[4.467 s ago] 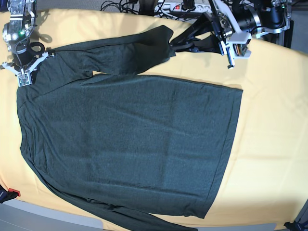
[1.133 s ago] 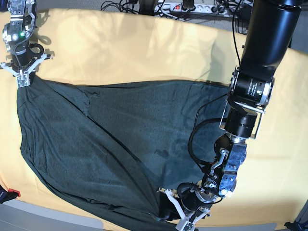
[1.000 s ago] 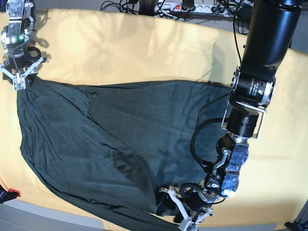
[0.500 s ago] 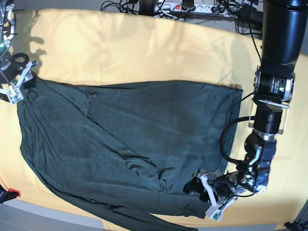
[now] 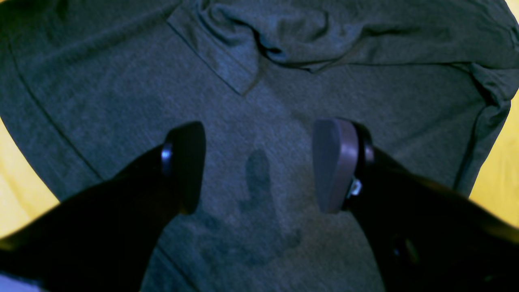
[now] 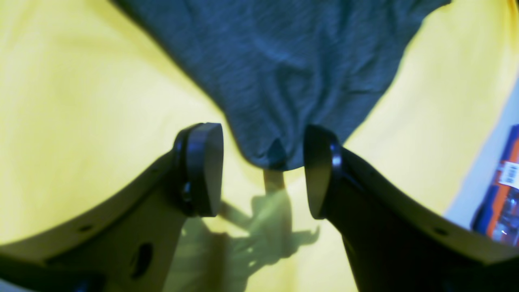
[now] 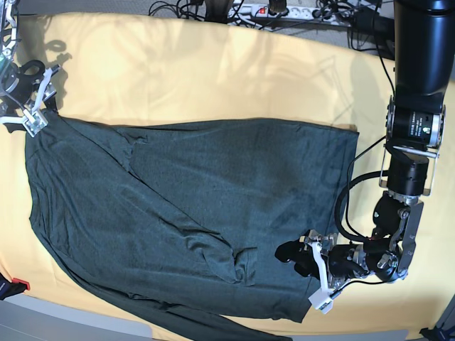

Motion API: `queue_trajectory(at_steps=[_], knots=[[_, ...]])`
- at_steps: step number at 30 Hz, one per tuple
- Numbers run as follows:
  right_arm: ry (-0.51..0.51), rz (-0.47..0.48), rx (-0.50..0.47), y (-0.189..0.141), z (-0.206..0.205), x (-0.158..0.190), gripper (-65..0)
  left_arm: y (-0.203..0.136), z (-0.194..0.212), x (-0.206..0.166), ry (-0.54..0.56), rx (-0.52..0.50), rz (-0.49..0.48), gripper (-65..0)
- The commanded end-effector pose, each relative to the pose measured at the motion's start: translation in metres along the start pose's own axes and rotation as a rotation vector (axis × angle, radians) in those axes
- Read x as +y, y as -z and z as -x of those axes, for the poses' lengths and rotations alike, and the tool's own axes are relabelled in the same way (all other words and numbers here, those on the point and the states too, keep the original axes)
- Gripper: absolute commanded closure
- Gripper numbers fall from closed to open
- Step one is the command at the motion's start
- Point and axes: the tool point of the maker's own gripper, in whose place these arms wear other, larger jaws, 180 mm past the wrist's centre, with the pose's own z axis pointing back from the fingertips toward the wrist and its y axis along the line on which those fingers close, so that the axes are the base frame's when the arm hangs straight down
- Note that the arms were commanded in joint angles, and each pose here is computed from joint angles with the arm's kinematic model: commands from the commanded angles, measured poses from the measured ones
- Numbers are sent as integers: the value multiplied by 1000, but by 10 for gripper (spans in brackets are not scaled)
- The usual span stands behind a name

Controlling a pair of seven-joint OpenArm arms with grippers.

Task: Fold the T-shirt properly
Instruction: 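Move left gripper to the hem corner and grasp it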

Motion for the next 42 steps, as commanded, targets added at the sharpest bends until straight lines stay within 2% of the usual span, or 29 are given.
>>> queue_trajectory(at_steps=[1, 5, 9, 14, 19, 27, 29, 32, 33, 38, 42], knots=[[-34, 17, -10, -3, -4, -10, -325, -11, -33, -1, 35, -75, -1, -418], [-152, 26, 29, -2, -2, -19, -325, -10, -35, -2, 36, -83, 2, -418], [-241, 15, 25, 2, -7, -18, -325, -8, -31, -3, 39, -68, 4, -418], [-306, 46, 47, 18, 0, -13, -325, -6, -27, -4, 35, -62, 8, -418], [-328, 111, 102, 37, 11, -25, -325, -3, -20, -10, 46, -57, 20, -418], [-317, 79, 154, 52, 29, -22, -320, -3, -16, -9, 46, -49, 15, -418], [-326, 58, 157, 52, 30, -18, -242, -3, -17, -11, 39, -55, 26, -418], [-322, 59, 156, 52, 30, -18, -37, -4, -17, -21, -1, -52, 85, -418], [-317, 70, 155, 52, 29, -20, 0, -4, -17, -25, -14, -48, 106, -418], [-306, 118, 148, 50, 26, -30, 0, -7, -13, -42, -56, -13, 198, -418], [-324, 145, 162, 45, 24, -41, 0, -17, -7, -63, -37, 55, 293, -418]])
